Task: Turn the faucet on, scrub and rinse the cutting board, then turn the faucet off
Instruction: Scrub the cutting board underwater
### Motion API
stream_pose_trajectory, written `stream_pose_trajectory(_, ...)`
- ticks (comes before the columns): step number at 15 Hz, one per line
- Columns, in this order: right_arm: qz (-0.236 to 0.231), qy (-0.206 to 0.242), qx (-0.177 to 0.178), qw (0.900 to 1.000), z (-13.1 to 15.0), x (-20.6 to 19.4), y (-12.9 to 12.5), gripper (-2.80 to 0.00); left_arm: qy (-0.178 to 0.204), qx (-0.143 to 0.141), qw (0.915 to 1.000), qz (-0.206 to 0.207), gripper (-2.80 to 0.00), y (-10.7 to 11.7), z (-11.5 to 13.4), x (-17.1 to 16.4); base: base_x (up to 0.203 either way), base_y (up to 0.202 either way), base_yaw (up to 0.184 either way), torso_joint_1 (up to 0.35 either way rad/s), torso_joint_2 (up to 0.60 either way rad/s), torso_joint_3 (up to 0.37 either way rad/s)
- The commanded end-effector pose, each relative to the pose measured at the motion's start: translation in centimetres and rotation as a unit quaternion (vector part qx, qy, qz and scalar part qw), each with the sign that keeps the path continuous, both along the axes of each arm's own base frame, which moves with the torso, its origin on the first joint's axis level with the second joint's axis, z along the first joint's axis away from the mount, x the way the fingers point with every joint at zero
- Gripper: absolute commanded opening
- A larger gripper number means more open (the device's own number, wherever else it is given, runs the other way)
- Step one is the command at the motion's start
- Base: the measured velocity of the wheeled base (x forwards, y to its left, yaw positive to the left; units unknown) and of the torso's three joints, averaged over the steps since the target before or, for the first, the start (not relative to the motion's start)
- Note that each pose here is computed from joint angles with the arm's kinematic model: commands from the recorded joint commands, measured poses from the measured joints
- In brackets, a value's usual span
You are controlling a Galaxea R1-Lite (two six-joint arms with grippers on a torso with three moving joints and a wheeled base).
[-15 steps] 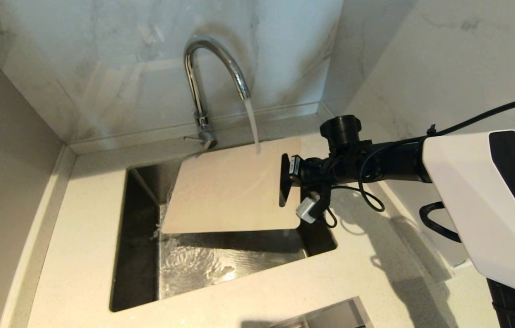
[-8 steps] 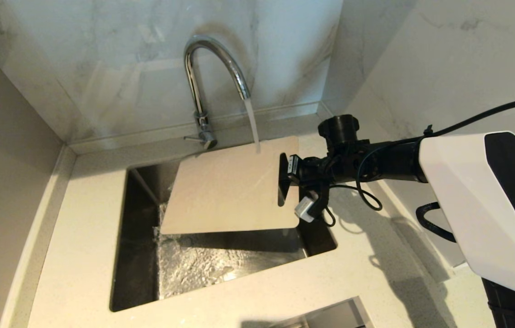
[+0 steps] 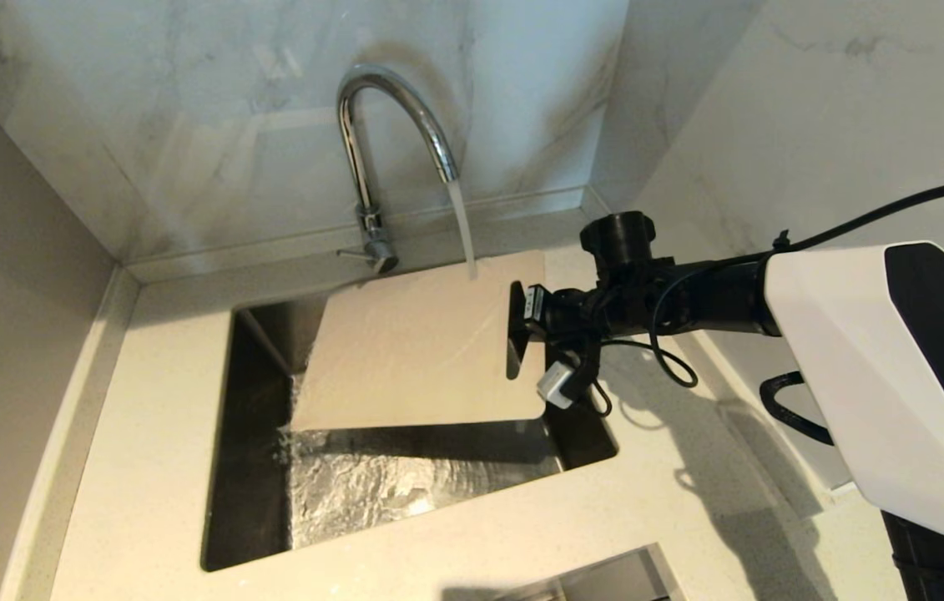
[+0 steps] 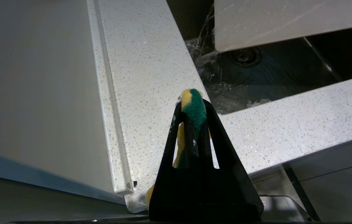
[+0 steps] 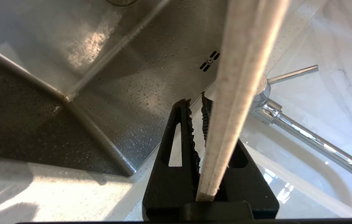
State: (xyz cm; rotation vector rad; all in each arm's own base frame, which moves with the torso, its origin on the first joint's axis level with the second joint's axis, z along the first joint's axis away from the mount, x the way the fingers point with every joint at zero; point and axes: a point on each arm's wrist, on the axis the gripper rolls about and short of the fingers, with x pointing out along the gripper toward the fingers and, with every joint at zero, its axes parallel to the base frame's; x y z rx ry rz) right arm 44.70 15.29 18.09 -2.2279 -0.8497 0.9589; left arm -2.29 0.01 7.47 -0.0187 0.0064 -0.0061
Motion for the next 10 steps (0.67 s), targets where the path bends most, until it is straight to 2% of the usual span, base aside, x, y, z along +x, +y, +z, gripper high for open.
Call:
stream_pose_trajectory(1, 0.009, -0.004, -0.004, 1.0, 0.0, -0.3, 0.3, -2.8, 0.0, -0.001, 1.0, 0.0, -2.8, 0.0, 0.0, 0.0, 0.0, 0.0, 0.0, 0.0, 0.0, 0.0)
stream_pose_trajectory(10, 0.018, 0.02, -0.015, 1.0, -0.3, -2.4, 0.3, -2.8, 0.0, -0.001, 1.0, 0.0, -2.8, 0.0, 0.0, 0.0, 0.0, 0.0, 0.0, 0.0, 0.0, 0.0)
